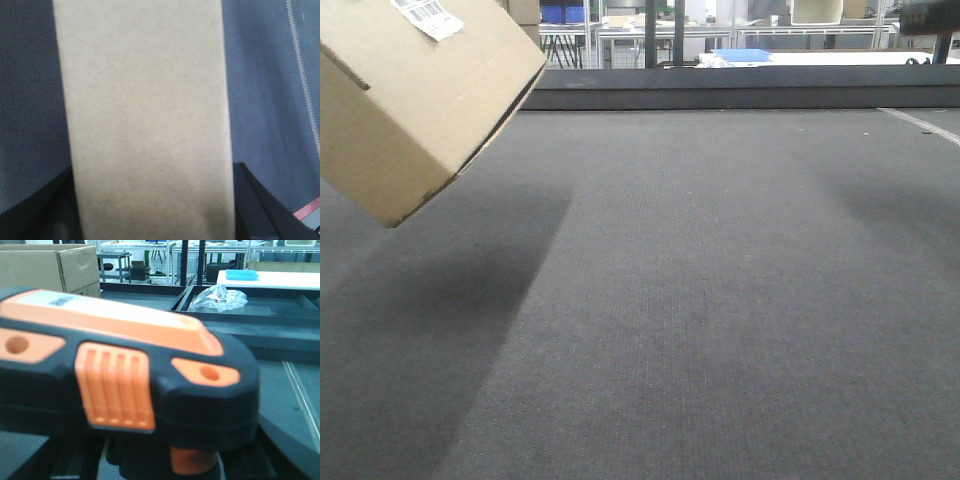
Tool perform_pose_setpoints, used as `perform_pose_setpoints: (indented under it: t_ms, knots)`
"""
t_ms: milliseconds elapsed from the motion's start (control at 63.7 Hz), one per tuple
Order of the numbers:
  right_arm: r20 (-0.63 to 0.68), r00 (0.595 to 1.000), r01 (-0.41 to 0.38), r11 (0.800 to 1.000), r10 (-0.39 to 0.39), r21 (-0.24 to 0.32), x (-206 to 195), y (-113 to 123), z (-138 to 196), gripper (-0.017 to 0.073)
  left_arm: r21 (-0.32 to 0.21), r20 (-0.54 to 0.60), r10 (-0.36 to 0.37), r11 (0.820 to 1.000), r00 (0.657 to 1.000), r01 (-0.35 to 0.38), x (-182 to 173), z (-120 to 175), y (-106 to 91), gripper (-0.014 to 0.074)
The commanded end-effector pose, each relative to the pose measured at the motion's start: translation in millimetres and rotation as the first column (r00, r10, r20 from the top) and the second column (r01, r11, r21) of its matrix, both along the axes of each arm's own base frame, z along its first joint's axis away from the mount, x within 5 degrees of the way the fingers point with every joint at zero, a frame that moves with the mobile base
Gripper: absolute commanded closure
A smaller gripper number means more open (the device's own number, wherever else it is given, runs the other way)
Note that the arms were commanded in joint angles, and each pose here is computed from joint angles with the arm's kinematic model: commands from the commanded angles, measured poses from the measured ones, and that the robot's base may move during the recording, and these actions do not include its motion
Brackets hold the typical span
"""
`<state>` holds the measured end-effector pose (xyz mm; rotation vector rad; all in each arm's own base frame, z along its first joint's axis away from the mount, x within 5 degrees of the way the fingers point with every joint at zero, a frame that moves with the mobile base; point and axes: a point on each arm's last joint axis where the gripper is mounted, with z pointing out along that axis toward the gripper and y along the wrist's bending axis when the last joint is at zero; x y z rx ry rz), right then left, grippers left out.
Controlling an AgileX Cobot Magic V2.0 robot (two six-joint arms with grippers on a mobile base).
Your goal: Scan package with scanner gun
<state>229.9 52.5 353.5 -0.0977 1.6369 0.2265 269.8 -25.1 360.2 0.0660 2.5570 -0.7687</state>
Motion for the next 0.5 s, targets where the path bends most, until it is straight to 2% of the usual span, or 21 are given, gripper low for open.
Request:
perform_pose_setpoints:
  t_ms: [0, 204, 345, 487]
  knots:
    - [0.126, 0.991, 0.04, 0.997, -0.048, 0.065, -6, -6, -2, 0.0713, -0.018, 0.024, -0.002, 1.0, 1.0, 0.003, -2, 6, -1.8, 0.0704]
    - [0.197, 0.975, 0.079, 0.988, -0.105, 0.136, -9, -11, -35, 0.0718, -0.018, 0.024, -0.002, 1.0, 1.0, 0.003, -2, 6, -1.8, 0.0704]
    - [0.159, 0.981, 0.097, 0.988, -0.115, 0.119, 7, -9, -54, 0.0718, -0.02, 0.025, -0.002, 1.0, 1.0, 0.003, -2, 6, -1.9, 0.0704]
    - [0.189, 0.972, 0.12, 0.987, -0.139, 0.11, 25, -7, -71, 0.0718, -0.024, 0.025, -0.002, 1.0, 1.0, 0.003, -2, 6, -2.2, 0.0704]
